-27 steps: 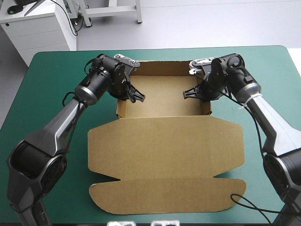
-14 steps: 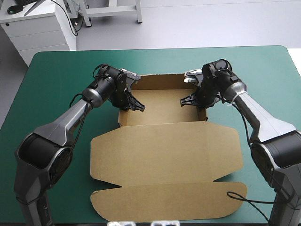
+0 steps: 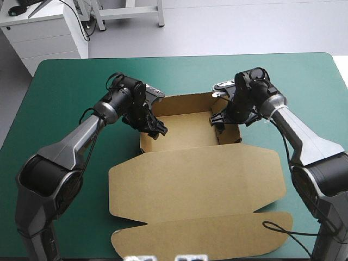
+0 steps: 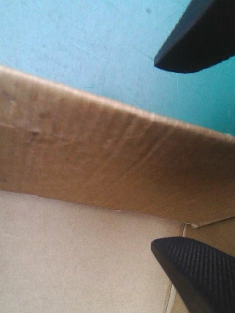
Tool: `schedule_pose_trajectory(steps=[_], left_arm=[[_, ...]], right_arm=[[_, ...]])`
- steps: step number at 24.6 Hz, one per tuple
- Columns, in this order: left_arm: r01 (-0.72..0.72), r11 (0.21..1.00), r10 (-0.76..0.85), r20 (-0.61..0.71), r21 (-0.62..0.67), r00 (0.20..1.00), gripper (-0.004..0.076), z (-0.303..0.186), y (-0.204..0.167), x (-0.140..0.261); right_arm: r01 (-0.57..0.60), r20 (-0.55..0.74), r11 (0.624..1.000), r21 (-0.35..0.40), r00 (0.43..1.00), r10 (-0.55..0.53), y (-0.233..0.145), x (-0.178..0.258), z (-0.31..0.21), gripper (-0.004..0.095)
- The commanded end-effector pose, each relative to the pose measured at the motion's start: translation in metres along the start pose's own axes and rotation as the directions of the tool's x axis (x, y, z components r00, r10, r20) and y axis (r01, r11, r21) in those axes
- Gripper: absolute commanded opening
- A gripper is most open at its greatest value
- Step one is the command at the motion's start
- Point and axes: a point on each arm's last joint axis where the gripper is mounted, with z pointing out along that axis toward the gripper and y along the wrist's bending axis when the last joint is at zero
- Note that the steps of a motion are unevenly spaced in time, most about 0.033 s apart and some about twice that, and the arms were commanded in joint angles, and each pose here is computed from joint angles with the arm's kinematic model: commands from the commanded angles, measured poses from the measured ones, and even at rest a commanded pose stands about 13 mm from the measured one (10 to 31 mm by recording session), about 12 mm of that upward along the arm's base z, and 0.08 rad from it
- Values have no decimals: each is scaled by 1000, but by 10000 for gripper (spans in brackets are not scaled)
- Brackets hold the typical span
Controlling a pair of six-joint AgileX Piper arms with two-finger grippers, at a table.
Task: Fold the box
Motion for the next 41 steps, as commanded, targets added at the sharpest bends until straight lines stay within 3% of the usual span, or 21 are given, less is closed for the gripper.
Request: schedule_pose_trajectory(steps=[1,11,16,18,23,25,29,34,41], left_arm=[[2,1000,-3,129,8,992,552,-49,-3,2],[-1,1000,5,286,-14,958,550,-104,-4,17],[-20,999,32,393,-34,919,489,-148,-6,36],[-37,998,54,437,-47,898,432,-169,-7,47],[-75,993,113,545,-93,831,90,-241,-13,111],[-72,992,122,583,-108,803,-4,-260,-15,139],[-51,986,139,627,-157,767,-8,-276,-17,196],[-11,974,143,583,-225,800,-8,-247,-16,261],[-10,978,117,510,-207,852,-8,-198,-19,303]], right_arm=[[5,75,1000,-16,997,-4,1,3,-35,876],[13,163,1000,-19,987,-10,2,13,-72,800],[23,224,1000,-14,974,-19,2,22,-97,790],[23,245,1000,-13,969,-19,3,26,-106,790],[24,284,1000,-14,959,-19,3,33,-122,790],[24,283,1000,-16,959,-19,3,33,-122,788],[38,272,999,-25,962,-30,4,30,-115,788],[42,230,999,-29,973,-35,4,19,-92,786],[47,198,998,-28,979,-41,4,5,-63,786]])
